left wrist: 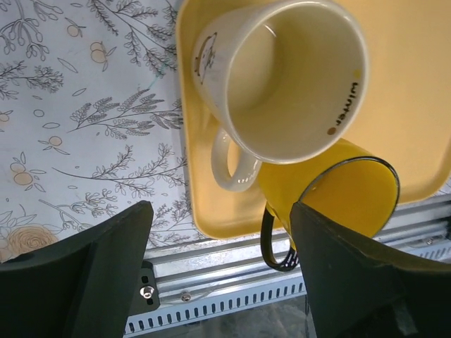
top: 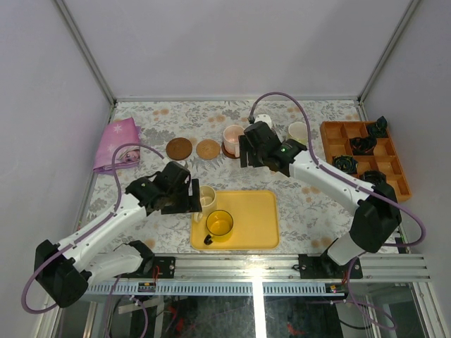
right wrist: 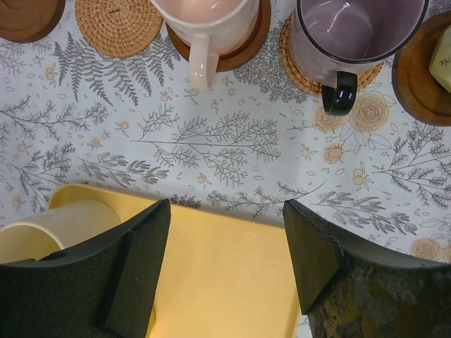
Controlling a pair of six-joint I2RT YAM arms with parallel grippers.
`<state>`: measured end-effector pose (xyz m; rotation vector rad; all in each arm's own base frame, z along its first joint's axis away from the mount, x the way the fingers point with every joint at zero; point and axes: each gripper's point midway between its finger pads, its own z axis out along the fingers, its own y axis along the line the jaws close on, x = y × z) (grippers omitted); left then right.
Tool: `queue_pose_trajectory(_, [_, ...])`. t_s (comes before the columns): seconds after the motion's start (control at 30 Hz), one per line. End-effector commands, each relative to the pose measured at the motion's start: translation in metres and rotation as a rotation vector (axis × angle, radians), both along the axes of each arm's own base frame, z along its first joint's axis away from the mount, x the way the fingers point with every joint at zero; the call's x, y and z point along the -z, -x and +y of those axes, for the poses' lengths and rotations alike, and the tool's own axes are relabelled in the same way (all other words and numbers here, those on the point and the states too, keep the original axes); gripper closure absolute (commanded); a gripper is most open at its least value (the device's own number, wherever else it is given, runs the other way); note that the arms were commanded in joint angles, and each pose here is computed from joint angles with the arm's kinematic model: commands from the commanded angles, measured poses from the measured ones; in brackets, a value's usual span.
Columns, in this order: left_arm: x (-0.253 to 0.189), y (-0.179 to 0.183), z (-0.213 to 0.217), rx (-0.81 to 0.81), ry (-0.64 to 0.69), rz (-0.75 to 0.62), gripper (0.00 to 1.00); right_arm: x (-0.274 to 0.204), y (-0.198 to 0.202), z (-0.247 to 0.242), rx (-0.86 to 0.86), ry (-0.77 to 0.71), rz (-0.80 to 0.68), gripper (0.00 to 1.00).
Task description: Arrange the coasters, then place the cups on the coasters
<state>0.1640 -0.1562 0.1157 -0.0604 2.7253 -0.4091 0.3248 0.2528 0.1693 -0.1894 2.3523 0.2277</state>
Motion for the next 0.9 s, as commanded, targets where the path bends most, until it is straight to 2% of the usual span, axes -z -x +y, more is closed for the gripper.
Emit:
queue_pose_trajectory(0.0, [0.006,-0.009,0.001,-0.033,-0.025,-0.032,0.23,-0.023,-0.002,-0.004,0.019,-0.03,-0.069,0.28])
queue_pose_trajectory(0.2, [0.014,-0.017,-0.01,-0.006,-0.011,-0.038,0.36,-0.043,0.004,-0.014,0.043,-0.071,-0.119,0.28])
queue_pose_trajectory(0.5, [0.025,-0.019,-0.026,0.041,0.009,-0.018,0.43,-0.063,0.007,-0.035,0.104,-0.072,-0.2,0.28])
queue_pose_trajectory(0.67, [0.034,-0.017,-0.028,0.057,-0.006,0.004,0.58,-0.057,0.008,-0.035,0.107,-0.069,-0.183,0.27])
queue_pose_trajectory(0.87, [0.042,-0.015,-0.03,0.066,-0.023,0.026,0.6,-0.054,0.007,-0.033,0.101,-0.065,-0.177,0.27])
